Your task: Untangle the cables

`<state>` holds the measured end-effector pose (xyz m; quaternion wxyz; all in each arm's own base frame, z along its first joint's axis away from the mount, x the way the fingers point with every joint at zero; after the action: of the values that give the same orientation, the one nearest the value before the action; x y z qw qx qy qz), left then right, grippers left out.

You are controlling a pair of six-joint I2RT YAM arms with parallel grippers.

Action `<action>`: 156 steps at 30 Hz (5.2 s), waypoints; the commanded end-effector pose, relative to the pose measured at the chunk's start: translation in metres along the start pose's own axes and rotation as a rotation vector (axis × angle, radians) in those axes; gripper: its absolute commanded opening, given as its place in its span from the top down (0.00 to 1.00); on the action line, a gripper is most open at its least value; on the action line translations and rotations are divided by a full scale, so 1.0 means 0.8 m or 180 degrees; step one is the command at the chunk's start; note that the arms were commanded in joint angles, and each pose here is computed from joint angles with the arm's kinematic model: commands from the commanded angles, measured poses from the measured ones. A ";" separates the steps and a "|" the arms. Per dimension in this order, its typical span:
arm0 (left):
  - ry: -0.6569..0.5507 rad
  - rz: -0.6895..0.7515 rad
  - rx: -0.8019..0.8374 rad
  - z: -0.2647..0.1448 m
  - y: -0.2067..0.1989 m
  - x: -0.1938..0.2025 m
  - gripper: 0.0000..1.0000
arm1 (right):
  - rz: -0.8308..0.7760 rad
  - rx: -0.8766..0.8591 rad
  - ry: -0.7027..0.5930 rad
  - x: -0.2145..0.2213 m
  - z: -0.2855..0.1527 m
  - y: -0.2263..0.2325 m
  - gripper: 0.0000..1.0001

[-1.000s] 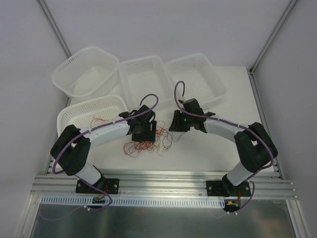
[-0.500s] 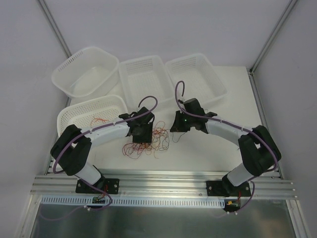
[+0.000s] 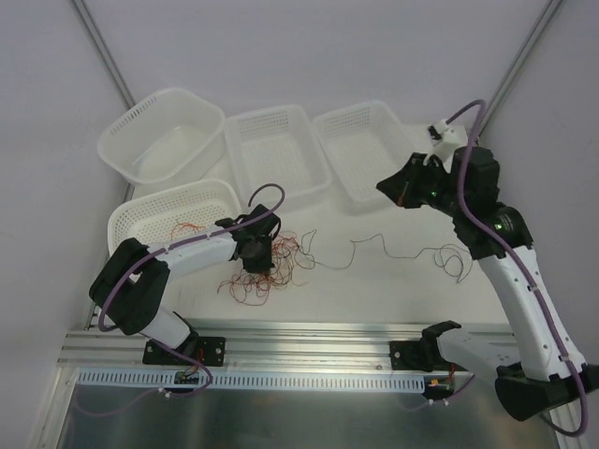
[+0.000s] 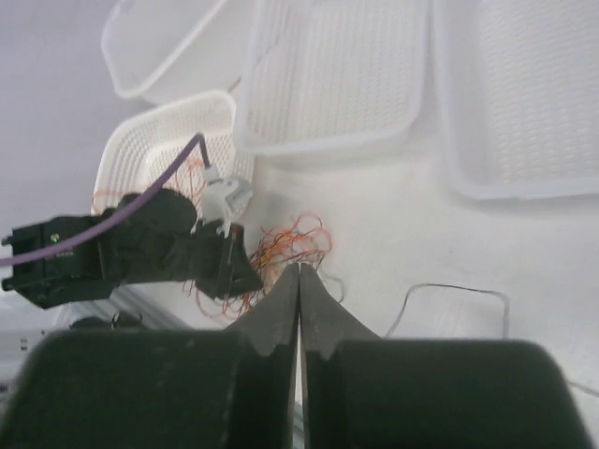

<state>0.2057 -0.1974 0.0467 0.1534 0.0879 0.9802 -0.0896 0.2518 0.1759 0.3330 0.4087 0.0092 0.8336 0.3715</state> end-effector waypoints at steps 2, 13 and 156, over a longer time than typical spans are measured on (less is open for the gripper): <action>0.0096 -0.0107 -0.0115 -0.003 0.020 0.014 1.00 | -0.0026 -0.0042 -0.0355 -0.040 -0.070 0.010 0.99; -0.0006 -0.0128 0.0025 -0.016 0.011 0.003 1.00 | 0.0211 -0.0133 0.0145 0.007 -0.025 -0.011 0.73; -0.2226 0.0452 -0.0737 -0.244 0.103 -0.191 0.01 | 0.1693 0.3786 -0.0093 0.091 -0.048 -0.424 0.99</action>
<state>0.3000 -0.1092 0.2447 0.4560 0.1272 0.8808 -0.0052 0.2787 -0.0631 0.0527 0.2011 0.4498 0.8682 -0.0583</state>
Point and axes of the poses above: each gripper's point midway between its finger pads, its own z axis out along the fingers, its own y axis along the line the jaws close on, x = y × z, the point moved 2 cm from there along -z, back along the fingers, and after that the axes turned 11 degrees about z, right-handed, at the moved point
